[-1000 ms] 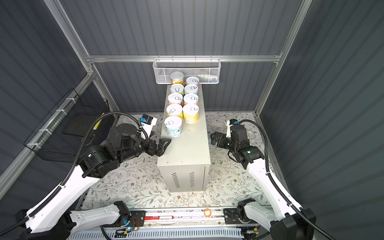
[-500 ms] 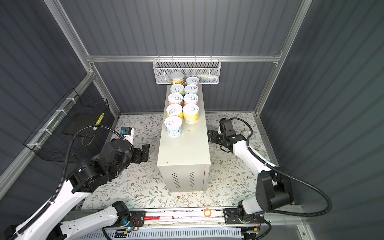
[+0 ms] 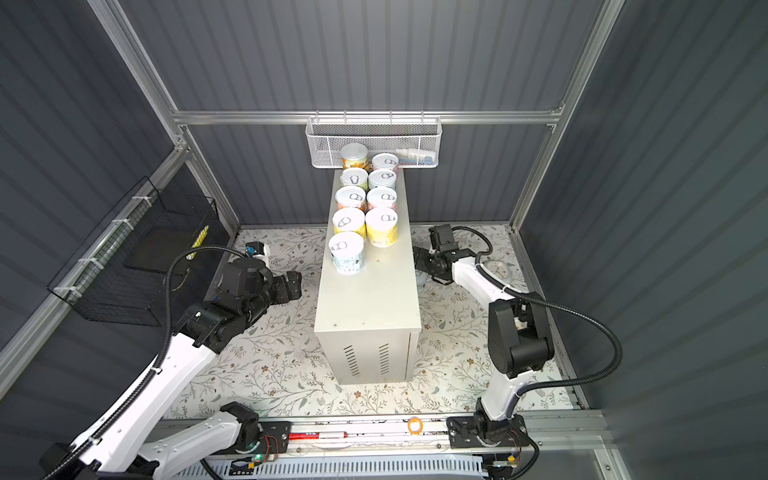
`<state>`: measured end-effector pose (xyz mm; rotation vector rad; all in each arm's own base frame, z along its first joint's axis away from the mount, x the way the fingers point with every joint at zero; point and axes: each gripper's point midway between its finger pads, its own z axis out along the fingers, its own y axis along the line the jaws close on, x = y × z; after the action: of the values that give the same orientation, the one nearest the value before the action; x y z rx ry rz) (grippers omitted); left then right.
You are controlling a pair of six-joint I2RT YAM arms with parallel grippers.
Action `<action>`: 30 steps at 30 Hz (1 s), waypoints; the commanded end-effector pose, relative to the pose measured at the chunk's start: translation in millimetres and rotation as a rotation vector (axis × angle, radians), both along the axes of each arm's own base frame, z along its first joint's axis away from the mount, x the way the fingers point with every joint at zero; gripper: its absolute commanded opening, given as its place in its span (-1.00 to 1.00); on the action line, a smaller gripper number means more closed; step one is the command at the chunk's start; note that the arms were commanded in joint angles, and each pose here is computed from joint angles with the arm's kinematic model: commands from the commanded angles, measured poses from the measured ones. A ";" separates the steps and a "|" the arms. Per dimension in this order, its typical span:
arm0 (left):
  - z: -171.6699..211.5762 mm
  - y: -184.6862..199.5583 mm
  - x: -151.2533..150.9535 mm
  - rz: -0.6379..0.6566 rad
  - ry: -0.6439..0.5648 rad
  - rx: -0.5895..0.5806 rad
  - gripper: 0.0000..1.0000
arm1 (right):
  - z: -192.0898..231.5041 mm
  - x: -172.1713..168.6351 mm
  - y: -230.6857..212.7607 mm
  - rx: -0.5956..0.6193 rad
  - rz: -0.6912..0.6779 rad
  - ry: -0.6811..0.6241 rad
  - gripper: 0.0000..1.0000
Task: Place and organize the canned foods onto the counter
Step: 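Lower the right gripper onto the second pale blue floor can and grasp it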
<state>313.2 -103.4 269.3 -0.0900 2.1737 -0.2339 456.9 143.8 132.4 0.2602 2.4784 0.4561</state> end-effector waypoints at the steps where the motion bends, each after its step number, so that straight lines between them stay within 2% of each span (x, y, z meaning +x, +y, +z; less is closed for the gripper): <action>1: -0.4 -18.7 12.4 -0.070 -0.010 -0.092 0.91 | -10.2 1.4 -3.4 -0.017 -0.016 0.043 0.98; 4: -4.1 -20.7 18.9 -0.073 -0.001 -0.074 0.92 | -23.4 3.6 -2.5 -0.024 -0.016 0.071 0.98; 13: -10.5 -23.0 23.2 -0.075 0.006 -0.075 0.92 | -59.2 6.0 14.6 0.055 0.011 0.128 0.98; 17: -13.3 -20.9 23.4 -0.063 0.009 -0.072 0.92 | -67.9 3.2 15.3 0.055 0.009 0.139 0.98; 24: -21.3 -20.8 23.4 -0.059 0.018 -0.072 0.91 | -80.3 -0.4 29.0 0.121 0.044 0.164 0.98; 30: -24.6 -23.7 25.7 -0.073 0.025 -0.068 0.91 | -97.0 -9.6 22.2 0.078 0.029 0.210 0.97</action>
<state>337.0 -125.0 247.5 -0.0599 2.1936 -0.3388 464.4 152.7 57.0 0.3463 2.5988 0.5466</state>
